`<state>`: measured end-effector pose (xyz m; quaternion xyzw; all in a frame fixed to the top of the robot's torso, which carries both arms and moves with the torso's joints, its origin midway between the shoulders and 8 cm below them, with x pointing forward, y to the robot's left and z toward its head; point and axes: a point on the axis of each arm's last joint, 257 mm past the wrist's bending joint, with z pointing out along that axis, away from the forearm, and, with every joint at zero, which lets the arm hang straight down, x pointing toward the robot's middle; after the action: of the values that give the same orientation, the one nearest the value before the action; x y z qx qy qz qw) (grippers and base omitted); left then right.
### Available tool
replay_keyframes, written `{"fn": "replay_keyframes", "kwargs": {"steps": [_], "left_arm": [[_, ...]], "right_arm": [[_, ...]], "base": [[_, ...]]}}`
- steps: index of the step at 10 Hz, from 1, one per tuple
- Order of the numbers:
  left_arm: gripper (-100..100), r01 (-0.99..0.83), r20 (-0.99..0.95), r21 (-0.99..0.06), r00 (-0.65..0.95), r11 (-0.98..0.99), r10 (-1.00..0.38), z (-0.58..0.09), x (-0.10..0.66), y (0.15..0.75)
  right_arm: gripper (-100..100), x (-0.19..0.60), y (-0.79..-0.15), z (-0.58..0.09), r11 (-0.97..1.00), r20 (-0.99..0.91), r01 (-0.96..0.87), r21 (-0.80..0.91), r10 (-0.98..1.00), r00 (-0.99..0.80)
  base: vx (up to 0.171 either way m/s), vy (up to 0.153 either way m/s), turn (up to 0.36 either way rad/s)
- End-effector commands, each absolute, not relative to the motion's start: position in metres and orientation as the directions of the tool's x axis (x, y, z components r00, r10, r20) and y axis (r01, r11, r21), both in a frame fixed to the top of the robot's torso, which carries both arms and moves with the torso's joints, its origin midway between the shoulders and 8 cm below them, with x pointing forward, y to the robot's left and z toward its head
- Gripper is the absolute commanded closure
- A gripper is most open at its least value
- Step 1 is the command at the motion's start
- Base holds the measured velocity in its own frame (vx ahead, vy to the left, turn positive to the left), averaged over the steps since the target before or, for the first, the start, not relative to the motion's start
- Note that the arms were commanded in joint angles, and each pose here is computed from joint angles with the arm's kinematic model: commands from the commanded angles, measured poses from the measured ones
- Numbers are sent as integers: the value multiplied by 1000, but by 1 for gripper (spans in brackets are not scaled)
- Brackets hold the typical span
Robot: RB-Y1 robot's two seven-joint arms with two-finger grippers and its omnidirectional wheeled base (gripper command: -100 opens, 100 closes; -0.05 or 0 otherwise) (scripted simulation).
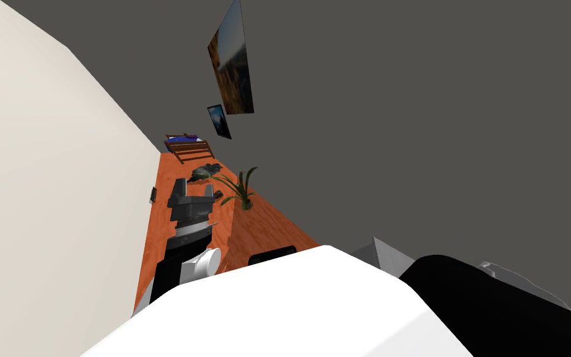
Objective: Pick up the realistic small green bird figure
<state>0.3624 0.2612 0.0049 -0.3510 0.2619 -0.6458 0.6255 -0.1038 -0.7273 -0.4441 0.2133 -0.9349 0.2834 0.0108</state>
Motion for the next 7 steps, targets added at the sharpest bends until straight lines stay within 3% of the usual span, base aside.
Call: {"fn": "replay_keyframes", "kwargs": {"steps": [1, 2, 5, 6, 7], "left_arm": [[0, 624, 126, -777, 29, -80, -992, 5, 362, 261], [0, 624, 126, -777, 29, -80, -992, 5, 362, 261], [0, 624, 126, -777, 29, -80, -992, 5, 362, 261], [0, 624, 126, -777, 29, -80, -992, 5, 362, 261], [0, 624, 126, -777, 29, -80, -992, 5, 362, 261]], "right_arm": [[0, -104, -727, -444, 748, 141, -405, -525, -393, -909], [100, -101, -728, -440, 742, 140, -418, -524, -409, -902], [100, -89, -730, -430, 714, 141, -468, -521, -468, -872], [100, -93, -731, -433, 720, 143, -457, -521, -455, -879], [0, -93, -730, -433, 719, 145, -460, -521, -457, -878]], "base": [[0, 0, 0], [34, -52, -153], [74, -40, -268], [39, 10, -46], [5, 2, 6]]}}
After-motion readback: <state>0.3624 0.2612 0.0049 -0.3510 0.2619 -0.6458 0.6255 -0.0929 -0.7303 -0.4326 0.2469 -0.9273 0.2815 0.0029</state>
